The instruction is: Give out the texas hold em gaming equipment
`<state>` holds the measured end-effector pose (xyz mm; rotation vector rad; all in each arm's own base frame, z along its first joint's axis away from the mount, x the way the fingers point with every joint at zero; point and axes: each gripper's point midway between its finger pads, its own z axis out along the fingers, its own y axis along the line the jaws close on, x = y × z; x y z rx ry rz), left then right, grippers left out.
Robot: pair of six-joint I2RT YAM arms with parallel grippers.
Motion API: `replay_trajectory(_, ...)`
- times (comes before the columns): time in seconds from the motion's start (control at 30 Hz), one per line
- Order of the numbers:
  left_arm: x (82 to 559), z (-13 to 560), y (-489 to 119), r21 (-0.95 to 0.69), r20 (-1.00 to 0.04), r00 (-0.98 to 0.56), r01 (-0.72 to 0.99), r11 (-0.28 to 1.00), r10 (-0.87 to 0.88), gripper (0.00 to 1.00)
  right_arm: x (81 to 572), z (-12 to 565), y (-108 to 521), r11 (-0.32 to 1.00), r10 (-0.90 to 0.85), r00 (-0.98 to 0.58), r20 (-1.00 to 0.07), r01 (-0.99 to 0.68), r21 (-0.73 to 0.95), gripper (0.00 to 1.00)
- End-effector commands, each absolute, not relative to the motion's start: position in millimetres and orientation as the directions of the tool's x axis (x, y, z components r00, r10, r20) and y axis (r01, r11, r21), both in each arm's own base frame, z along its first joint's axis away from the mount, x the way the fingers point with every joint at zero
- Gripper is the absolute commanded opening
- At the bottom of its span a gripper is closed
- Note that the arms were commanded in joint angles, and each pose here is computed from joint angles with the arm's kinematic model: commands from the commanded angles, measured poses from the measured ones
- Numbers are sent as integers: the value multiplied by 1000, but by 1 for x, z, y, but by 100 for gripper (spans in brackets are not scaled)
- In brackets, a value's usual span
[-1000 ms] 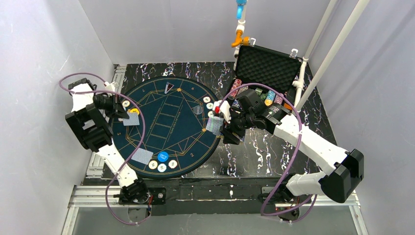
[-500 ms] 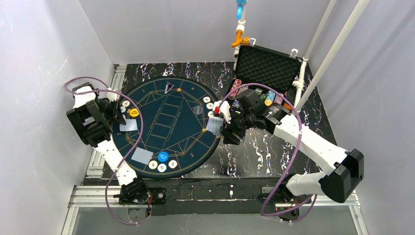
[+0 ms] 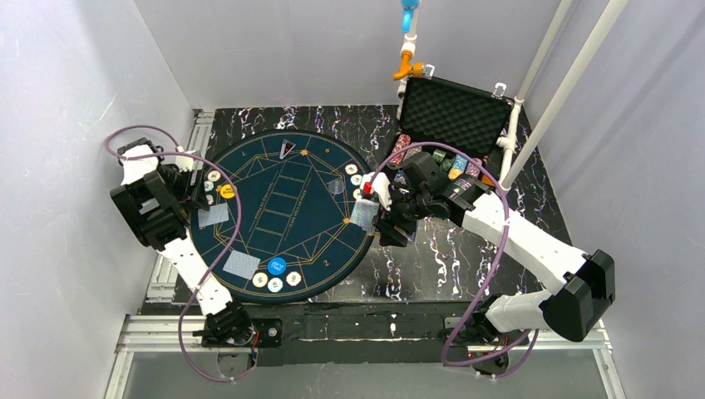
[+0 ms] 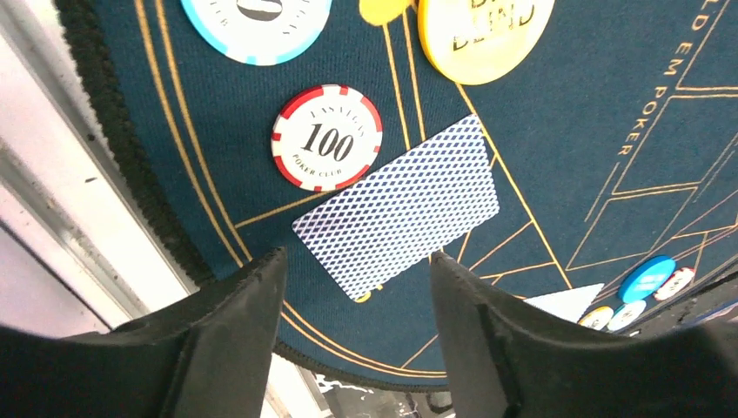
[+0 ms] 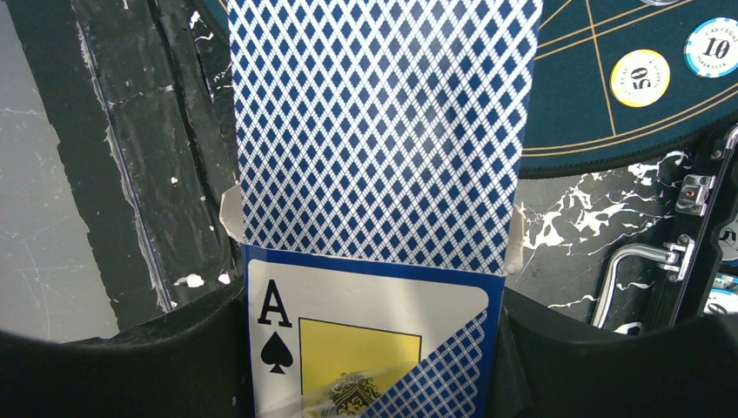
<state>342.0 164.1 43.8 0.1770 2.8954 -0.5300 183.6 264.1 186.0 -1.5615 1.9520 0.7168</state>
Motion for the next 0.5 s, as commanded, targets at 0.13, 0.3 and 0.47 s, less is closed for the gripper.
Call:
replay_trajectory(0.13, 362, 145, 155, -315, -396, -917, 189, 930, 53, 78, 189, 212, 270, 165, -649, -115, -752, -986, 9, 1)
replay_trajectory(0.3, 366, 200, 60, -484, -452, -891, 281, 829, 39, 79, 188, 216, 271, 165, -640, -112, -760, -986, 6, 1)
replay_trajectory(0.47, 335, 233, -83, -677, -451, -888, 404, 616, 87, 80, 189, 223, 272, 180, -632, -126, -764, -984, 13, 1)
